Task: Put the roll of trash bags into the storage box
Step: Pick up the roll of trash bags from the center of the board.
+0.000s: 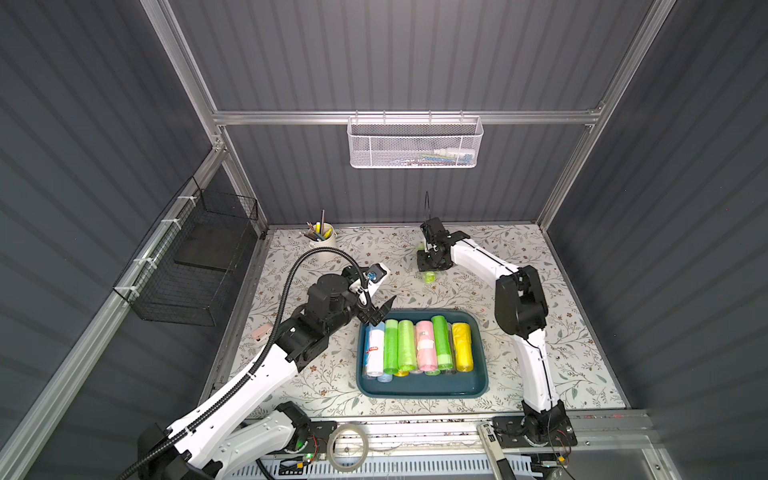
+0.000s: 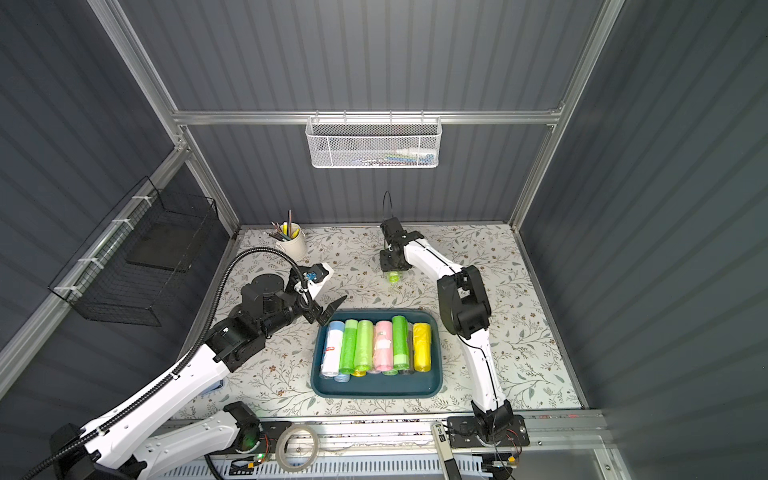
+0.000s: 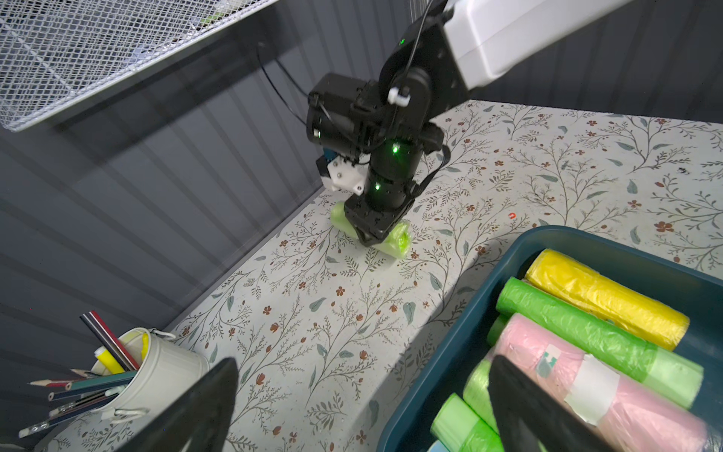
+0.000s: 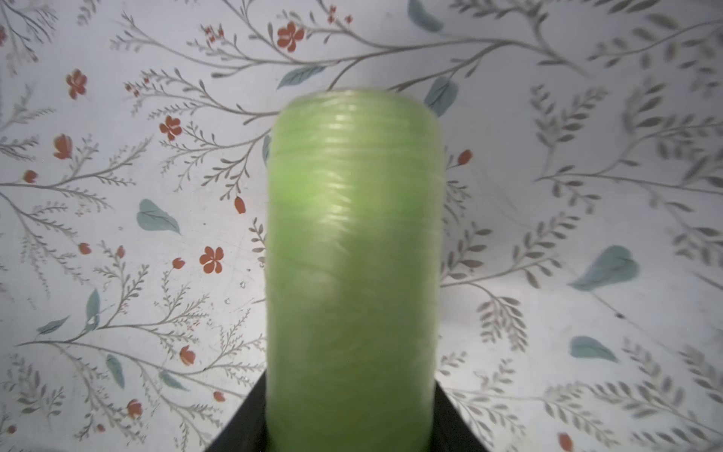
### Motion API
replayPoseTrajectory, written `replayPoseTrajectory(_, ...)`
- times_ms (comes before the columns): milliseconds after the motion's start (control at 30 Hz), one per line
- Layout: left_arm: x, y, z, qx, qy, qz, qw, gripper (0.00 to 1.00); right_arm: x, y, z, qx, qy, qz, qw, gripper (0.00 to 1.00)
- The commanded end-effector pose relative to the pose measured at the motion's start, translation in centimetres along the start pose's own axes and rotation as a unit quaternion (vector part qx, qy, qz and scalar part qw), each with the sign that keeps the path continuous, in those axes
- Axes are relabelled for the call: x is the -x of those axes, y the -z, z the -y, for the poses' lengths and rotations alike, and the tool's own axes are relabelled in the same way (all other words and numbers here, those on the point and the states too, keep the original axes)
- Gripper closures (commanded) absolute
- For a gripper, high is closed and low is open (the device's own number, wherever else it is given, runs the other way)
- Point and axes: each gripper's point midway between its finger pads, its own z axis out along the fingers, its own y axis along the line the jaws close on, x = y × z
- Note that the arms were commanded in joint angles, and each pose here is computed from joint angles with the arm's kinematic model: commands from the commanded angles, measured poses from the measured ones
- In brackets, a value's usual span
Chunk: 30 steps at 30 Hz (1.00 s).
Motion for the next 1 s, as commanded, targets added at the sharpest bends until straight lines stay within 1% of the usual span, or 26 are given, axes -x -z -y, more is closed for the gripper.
replayPoseTrajectory(0, 0.8, 0.2, 0.0, -0.008, 0.002, 0.003, 1.0, 0.0, 2.0, 2.9, 2.5, -0.001, -0.013, 0.043, 0.999, 0.55)
replayPoseTrajectory(133, 0.9, 0.3, 0.1, -0.014, 0.003, 0.006, 1.0, 0.0, 0.9, 5.1, 6.6, -0.021, -0.041, 0.044, 0.998, 0.55)
replayPoseTrajectory(200, 0.8, 0.1, 0.5, -0.024, 0.002, 0.004, 1.0, 0.0, -0.2, 6.2, 8.5, -0.035, -0.056, 0.045, 0.997, 0.55)
replayPoseTrajectory(300, 0.7, -0.3, 1.3, -0.049, -0.001, -0.003, 0.999, 0.0, -2.0, 8.1, 10.7, -0.05, -0.075, 0.051, 0.995, 0.55)
replayPoseTrajectory(333, 0.9, -0.3, 1.9, -0.068, -0.001, 0.0, 0.998, 0.01, -2.6, 8.8, 11.1, -0.052, -0.079, 0.052, 0.994, 0.55)
replayPoseTrajectory(433, 1.2, -0.5, 4.4, -0.139, 0.003, 0.015, 0.99, 0.0, -4.5, 10.6, 11.3, -0.053, -0.081, 0.052, 0.994, 0.55)
replayPoseTrajectory(533, 1.8, -0.3, 7.0, -0.216, 0.02, 0.044, 0.975, 0.0, -6.5, 12.1, 11.2, -0.048, -0.087, 0.056, 0.993, 0.55)
replayPoseTrajectory(633, 1.9, -0.3, 7.9, -0.24, 0.029, 0.057, 0.969, 0.0, -8.5, 13.4, 11.1, -0.041, -0.095, 0.054, 0.993, 0.55)
replayPoseTrajectory(733, 1.7, 0.1, 9.1, -0.271, 0.014, 0.06, 0.961, 0.0, -10.5, 14.5, 11.0, -0.035, -0.1, 0.05, 0.993, 0.55)
replayPoseTrajectory(833, 1.4, 1.3, 11.2, -0.314, -0.02, 0.07, 0.946, 0.0, -12.3, 15.5, 10.4, -0.02, -0.102, 0.049, 0.993, 0.54)
replayPoseTrajectory(967, 0.4, 2.1, 12.9, -0.335, -0.062, 0.067, 0.938, 0.0, -14.4, 16.3, 8.8, 0.001, -0.092, 0.043, 0.995, 0.54)
